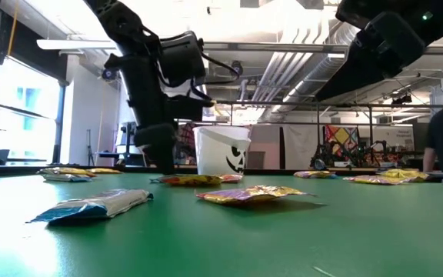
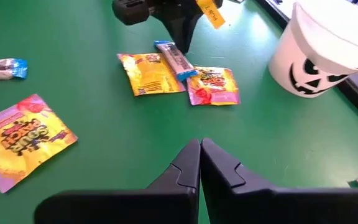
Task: Sort candy by brand, put in halloween buckets
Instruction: Put the white candy into the black bucket
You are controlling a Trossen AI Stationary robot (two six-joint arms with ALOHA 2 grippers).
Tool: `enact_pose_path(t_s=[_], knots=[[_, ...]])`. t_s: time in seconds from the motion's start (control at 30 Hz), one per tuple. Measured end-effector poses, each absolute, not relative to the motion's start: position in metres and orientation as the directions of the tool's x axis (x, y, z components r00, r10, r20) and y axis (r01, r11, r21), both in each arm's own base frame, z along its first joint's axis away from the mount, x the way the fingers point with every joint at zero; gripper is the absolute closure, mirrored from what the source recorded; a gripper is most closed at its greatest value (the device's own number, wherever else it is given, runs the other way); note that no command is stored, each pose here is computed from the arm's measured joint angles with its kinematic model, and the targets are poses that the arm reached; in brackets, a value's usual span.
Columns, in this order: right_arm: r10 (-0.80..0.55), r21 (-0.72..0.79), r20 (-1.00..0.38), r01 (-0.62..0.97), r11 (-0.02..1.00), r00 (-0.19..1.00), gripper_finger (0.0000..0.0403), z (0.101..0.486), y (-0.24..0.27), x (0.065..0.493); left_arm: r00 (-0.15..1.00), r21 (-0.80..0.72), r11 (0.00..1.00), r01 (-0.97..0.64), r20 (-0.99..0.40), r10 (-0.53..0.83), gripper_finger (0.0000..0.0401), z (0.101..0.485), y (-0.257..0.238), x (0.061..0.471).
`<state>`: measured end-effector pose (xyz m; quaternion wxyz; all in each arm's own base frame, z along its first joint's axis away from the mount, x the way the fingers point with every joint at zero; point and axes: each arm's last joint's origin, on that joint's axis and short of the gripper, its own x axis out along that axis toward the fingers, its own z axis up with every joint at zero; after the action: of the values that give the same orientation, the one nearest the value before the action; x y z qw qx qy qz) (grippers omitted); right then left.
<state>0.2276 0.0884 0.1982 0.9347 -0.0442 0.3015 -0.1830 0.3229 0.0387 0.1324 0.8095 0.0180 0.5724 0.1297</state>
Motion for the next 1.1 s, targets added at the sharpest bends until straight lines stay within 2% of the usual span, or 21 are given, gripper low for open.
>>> enact_pose_path(t_s=[0.33,0.6,0.73,0.93,1.1], knots=[[-0.239,-0.126,-0.587,0.203,0.971,0.774,0.0403,0.198,0.094,0.229,0.406,0.033,0.999,-0.015,-0.913,0.036,0.0384,0.132,-0.017,0.332],[-0.114,-0.056,-0.636,0.102,0.993,0.763,0.0403,0.189,0.1,0.236,0.481,0.011,0.999,0.038,-0.877,-0.009,0.0384,0.133,-0.043,0.338],[-0.136,-0.073,-0.618,0.115,0.991,0.775,0.0403,0.172,0.096,0.257,0.488,0.035,0.998,0.057,-0.873,0.003,0.0384,0.134,-0.051,0.337],[-0.188,-0.068,-0.584,0.183,0.981,0.79,0.0403,0.15,0.072,0.288,0.452,0.142,0.99,-0.017,-0.882,0.134,0.0391,0.134,-0.059,0.329],[-0.155,-0.051,-0.574,0.154,0.987,0.804,0.0403,0.14,0.058,0.317,0.459,0.137,0.99,-0.017,-0.879,0.13,0.04,0.137,-0.065,0.327]])
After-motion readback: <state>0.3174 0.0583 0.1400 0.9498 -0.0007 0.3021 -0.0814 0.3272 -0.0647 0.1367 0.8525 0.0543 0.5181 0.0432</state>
